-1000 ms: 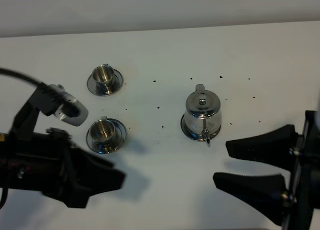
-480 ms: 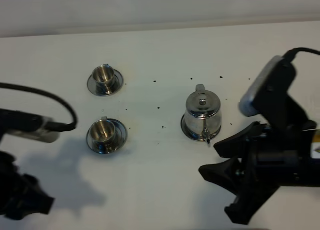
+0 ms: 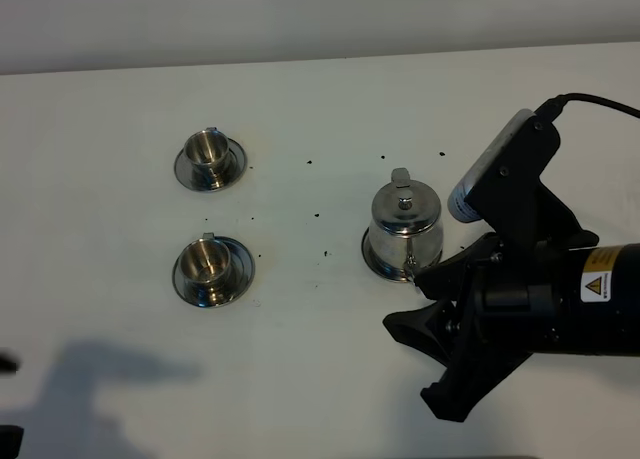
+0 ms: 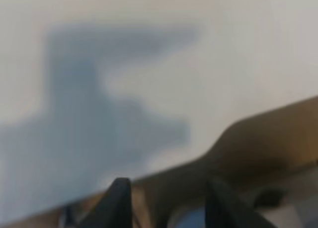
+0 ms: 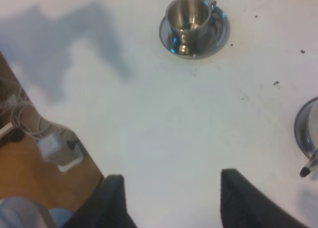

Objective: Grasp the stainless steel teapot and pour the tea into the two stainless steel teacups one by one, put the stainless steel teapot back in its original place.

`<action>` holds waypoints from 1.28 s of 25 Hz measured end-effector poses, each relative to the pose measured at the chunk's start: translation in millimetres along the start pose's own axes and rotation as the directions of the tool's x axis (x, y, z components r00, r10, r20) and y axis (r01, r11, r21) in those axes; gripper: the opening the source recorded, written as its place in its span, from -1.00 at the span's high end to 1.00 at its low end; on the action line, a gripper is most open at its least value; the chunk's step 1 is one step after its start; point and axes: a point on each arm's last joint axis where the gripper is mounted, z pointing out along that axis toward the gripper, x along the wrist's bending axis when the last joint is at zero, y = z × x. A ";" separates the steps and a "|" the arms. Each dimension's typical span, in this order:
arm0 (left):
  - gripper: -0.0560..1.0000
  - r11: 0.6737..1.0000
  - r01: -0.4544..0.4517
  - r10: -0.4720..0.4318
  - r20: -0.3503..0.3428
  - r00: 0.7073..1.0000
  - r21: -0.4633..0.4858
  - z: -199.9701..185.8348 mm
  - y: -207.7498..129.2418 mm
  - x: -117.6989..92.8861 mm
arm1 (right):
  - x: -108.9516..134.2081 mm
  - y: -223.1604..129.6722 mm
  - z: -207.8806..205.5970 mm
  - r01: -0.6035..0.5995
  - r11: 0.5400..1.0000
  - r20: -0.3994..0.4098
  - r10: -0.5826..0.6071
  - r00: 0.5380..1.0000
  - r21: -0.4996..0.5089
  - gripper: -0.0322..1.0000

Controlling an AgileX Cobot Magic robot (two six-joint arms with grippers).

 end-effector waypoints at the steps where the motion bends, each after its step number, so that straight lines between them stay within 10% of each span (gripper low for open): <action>1: 0.16 0.999 -0.004 0.004 0.005 1.000 -0.044 -2.9 -5.1 0.7 | 0.0 0.0 0.2 -0.001 1.000 0.000 0.001 1.000 0.001 0.12; 9: 0.16 0.963 -0.068 0.074 0.014 0.997 -0.262 -18.5 -29.8 3.8 | 0.2 0.7 0.2 -0.011 1.000 -0.002 0.011 1.000 -0.007 0.12; 21: 0.16 0.963 -0.070 0.075 0.009 0.997 -0.259 -17.3 -36.5 4.8 | 0.0 1.4 0.2 -0.015 1.000 -0.001 0.015 1.000 -0.015 0.12; 32: 0.16 0.941 0.173 -0.227 -0.167 0.959 -0.290 -18.1 -37.1 11.5 | 0.0 1.7 0.2 -0.017 1.000 -0.001 0.017 1.000 -0.018 0.12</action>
